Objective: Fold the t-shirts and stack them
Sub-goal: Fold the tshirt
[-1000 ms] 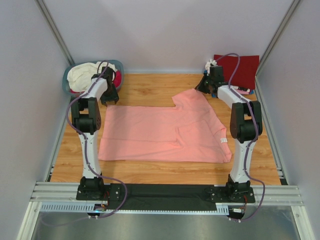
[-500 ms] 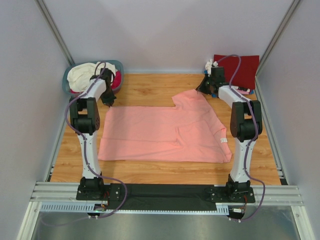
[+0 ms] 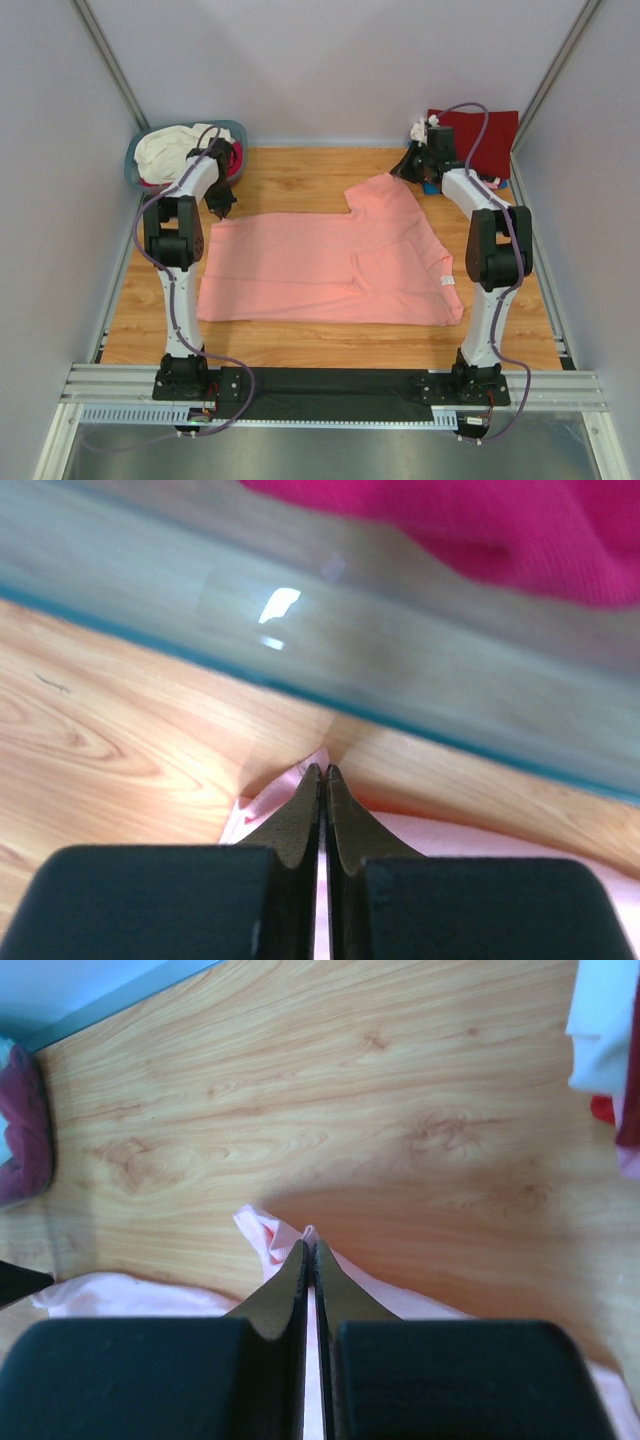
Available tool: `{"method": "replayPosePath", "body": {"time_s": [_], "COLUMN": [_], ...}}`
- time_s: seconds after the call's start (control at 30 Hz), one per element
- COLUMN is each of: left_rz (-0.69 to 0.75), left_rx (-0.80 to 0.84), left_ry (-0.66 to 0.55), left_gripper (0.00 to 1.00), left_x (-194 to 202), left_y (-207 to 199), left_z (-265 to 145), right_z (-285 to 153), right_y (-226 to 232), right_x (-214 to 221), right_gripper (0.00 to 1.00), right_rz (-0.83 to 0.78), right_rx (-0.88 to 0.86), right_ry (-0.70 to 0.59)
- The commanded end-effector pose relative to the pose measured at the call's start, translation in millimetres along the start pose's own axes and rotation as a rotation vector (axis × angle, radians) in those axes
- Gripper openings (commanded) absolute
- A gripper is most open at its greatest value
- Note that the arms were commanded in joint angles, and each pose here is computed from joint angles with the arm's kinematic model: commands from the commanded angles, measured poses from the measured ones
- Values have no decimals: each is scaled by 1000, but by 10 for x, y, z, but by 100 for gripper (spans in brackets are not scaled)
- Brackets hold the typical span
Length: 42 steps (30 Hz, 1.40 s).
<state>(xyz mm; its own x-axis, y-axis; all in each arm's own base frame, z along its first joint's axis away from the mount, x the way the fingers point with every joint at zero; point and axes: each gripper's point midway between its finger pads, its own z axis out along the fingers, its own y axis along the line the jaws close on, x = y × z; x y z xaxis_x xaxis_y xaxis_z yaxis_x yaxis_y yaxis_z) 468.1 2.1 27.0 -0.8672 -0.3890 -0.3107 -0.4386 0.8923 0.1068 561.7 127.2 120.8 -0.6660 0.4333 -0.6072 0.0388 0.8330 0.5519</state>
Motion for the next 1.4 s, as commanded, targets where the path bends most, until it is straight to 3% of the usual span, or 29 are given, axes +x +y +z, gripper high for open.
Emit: {"method": "replayPosePath", "body": {"time_s": [0.0,0.57,0.87,1.1,1.37], "left_rz": [8,-2,15,40,53], "left_rx": [18,77,3,-60,-68], "left_ry": [-58,-59,-75,-97,-92], "left_gripper": [0,0,0,0,0], "left_x": [-78,403,528,488,534], "left_y": [54,215,408,519,511], "left_z": [-422,-732,-778,-741,-697], "right_z": [-403,-1554,-2200,-2410,-2458], "right_y": [254,48,-59,-378,-447], "right_x": [-133,542,779,1073,1203], "right_gripper": [0,0,0,0,0], "right_rz": [-13,-56,-57,-18,-19], "right_rx": [-49,57,105,215,225], "right_ry": [-39,9,-74,-96,-86]}}
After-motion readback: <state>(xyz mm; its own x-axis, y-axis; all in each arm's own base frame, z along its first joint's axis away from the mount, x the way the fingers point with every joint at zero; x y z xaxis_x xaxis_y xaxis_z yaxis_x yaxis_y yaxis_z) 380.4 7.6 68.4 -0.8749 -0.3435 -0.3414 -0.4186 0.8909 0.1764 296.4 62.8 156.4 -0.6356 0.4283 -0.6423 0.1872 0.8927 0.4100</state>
